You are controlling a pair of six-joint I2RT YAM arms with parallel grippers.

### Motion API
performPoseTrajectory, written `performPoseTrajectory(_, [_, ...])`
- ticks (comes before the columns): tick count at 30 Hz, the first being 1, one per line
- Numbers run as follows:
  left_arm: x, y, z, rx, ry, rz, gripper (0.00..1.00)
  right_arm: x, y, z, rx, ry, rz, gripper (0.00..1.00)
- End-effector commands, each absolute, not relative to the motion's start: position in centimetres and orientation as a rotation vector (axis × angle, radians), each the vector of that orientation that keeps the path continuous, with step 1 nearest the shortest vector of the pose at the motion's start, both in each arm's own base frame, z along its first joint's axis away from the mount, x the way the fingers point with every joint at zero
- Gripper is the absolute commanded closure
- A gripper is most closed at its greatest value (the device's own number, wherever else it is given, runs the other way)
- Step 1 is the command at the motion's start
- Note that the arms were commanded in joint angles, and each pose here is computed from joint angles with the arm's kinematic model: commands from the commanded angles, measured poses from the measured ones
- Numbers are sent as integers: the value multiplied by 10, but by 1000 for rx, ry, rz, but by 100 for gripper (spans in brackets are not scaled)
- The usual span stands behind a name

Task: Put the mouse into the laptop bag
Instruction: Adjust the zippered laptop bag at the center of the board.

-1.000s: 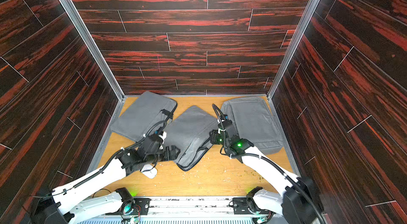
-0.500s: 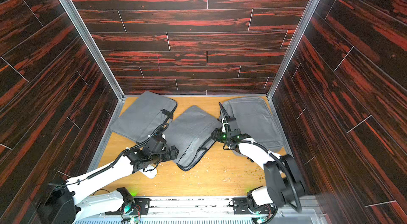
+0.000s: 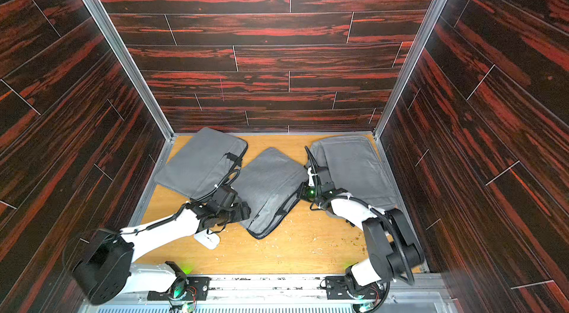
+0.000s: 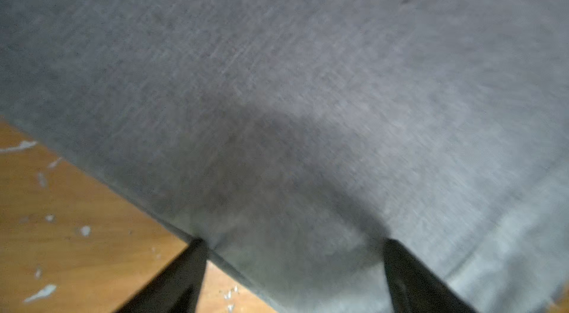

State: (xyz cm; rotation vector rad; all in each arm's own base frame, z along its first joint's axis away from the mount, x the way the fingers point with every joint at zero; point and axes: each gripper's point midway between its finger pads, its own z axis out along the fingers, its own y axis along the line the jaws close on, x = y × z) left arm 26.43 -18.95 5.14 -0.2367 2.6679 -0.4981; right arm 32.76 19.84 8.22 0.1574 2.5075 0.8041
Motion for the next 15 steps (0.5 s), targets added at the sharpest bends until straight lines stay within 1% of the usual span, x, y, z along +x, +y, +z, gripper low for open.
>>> performPoseTrajectory(1, [277,-202,58,-207,2643,-555,19,315,201,98,153,2484,858,100])
performPoseTrajectory(3, [279,-202,56,-206,2647,-552,29,310,205,99,138,2498,868,100])
performPoseTrajectory(5, [282,-200,55,-211,2646,-540,53,306,210,96,116,2519,863,100])
performPoseTrajectory(7, [283,-196,57,-229,2642,-532,73,301,216,90,93,2543,848,100])
performPoseTrajectory(8, [283,-194,57,-233,2640,-527,80,300,218,87,88,2553,841,100])
performPoseTrajectory(10, [282,-190,61,-241,2631,-517,89,299,221,83,81,2564,841,100])
performPoseTrajectory(12, [279,-185,64,-247,2628,-499,90,299,223,79,83,2573,842,100])
performPoseTrajectory(13, [276,-182,65,-252,2631,-489,87,299,224,79,84,2574,843,100])
performPoseTrajectory(14, [273,-180,67,-254,2635,-486,76,300,224,77,87,2577,842,100])
performPoseTrajectory(15, [270,-177,67,-260,2640,-483,60,300,224,77,88,2579,841,100])
